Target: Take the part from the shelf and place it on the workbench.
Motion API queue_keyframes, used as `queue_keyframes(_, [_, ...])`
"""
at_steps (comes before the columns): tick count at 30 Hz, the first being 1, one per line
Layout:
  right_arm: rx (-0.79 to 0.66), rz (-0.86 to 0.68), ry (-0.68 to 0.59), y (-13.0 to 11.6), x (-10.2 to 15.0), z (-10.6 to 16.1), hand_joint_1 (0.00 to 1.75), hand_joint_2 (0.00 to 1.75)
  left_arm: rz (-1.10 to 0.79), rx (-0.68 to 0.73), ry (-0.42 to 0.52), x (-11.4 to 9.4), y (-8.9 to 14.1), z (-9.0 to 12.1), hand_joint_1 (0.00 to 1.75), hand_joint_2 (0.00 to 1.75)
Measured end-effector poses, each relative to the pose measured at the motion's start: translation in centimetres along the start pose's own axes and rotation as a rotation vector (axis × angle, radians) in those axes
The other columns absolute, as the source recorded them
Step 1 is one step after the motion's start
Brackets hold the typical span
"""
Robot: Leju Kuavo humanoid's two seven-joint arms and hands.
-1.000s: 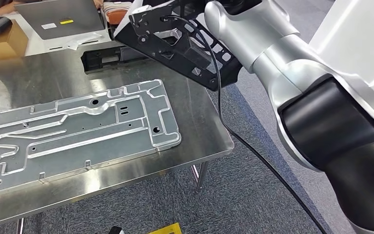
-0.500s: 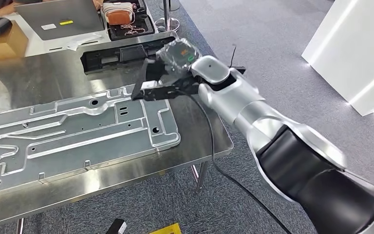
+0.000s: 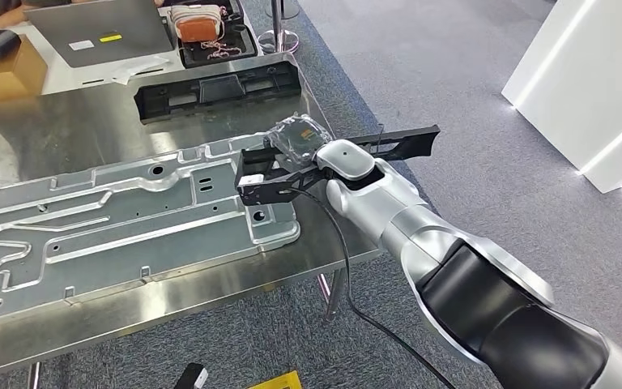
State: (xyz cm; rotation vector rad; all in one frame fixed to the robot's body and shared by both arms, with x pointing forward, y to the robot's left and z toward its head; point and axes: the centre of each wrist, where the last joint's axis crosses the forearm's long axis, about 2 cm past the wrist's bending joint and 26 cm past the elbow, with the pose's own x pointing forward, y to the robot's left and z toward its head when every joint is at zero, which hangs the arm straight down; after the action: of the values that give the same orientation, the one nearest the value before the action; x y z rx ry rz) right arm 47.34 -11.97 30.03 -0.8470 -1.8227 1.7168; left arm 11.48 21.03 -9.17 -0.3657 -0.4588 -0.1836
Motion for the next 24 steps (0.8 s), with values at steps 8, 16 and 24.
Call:
queue_keyframes(8, [0.042, 0.003, 0.026, 0.1, -0.3, 0.1, 1.75, 1.75, 0.01, 0.013, 0.009, 0.3, -0.2, -0.1, 0.0, 1.75])
queue_keyframes(16, [0.057, 0.054, 0.158, -6.7, -1.3, -1.6, 1.75, 1.75, 0.031, 0.023, 0.007, 0.3, -0.5, -0.2, 0.0, 1.75])
queue_keyframes(24, [-0.04, 0.195, 0.214, -17.0, 1.2, -4.0, 1.75, 1.75, 0.059, 0.031, 0.002, 0.6, -0.7, -0.3, 0.0, 1.75])
